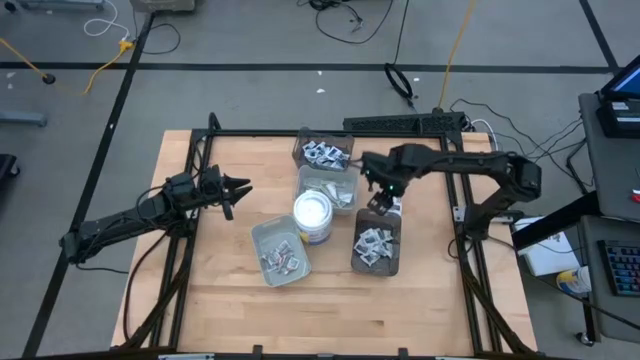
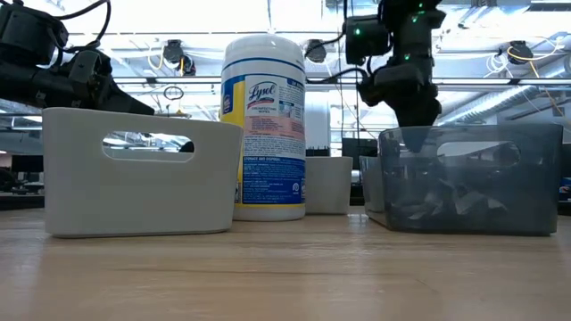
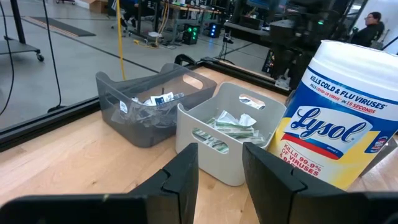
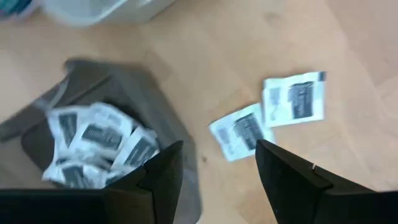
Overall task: Pick & Place First Aid Supplies
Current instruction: Put the towelette pack into the bottom transparent black bin
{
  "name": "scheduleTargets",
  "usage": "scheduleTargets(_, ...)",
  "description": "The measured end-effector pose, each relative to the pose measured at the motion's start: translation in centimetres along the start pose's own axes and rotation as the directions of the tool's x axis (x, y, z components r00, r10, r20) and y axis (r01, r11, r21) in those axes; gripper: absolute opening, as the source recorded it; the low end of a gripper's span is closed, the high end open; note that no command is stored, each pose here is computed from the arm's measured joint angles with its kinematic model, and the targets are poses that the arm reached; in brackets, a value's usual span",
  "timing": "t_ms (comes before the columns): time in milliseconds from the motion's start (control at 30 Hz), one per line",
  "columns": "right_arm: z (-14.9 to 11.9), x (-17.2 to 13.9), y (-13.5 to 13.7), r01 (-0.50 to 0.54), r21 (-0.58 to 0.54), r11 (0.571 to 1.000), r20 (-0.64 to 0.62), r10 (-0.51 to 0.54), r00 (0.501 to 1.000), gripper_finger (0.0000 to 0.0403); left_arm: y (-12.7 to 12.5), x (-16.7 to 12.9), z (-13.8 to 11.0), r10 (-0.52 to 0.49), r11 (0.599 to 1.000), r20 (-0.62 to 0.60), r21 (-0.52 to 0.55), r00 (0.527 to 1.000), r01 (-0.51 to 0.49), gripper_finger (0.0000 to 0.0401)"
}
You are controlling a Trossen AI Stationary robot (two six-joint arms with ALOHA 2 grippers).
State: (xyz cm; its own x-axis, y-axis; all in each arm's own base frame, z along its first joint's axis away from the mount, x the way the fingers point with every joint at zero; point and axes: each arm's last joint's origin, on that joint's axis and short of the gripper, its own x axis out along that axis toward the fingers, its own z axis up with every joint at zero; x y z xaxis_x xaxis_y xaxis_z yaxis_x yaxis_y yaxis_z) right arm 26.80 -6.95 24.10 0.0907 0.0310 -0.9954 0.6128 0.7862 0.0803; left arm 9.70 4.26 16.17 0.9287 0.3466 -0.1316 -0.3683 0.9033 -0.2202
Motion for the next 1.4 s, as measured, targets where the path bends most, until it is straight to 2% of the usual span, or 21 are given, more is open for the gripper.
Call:
scheduleTargets(467,2.0,0.1,-6.4,0.028,0.225,0.974,0.036,-0.037,0.999,0.0192,0.0,0.0,0.0,0.000,1.000,0.000,0.000,1.000,0.000,0.0129)
scheduleTargets(900,1.2,6.0,-7.3,0.044,0.322,0.946,0.107,-0.083,0.991,0.0192,0.0,0.0,0.0,0.000,1.000,0.000,0.000,1.000,0.000,0.0129)
scheduleTargets(1200,-0.3,9.0,-7.7,0.068,0.329,0.942,0.050,-0.089,0.995,0.0191,0.0,0.0,0.0,0.000,1.000,0.000,0.000,1.000,0.000,0.0129)
scheduleTargets(1300,-0.2,9.4,-7.7,0.074,0.330,0.941,0.038,-0.091,0.995,0.0183,0.0,0.0,0.0,0.000,1.000,0.000,0.000,1.000,0.000,0.0129)
scheduleTargets(1400,-0.1,9.5,-7.7,0.074,0.342,0.937,0.035,-0.091,0.995,0.0156,0.0,0.0,0.0,0.000,1.000,0.000,0.000,1.000,0.000,0.0129)
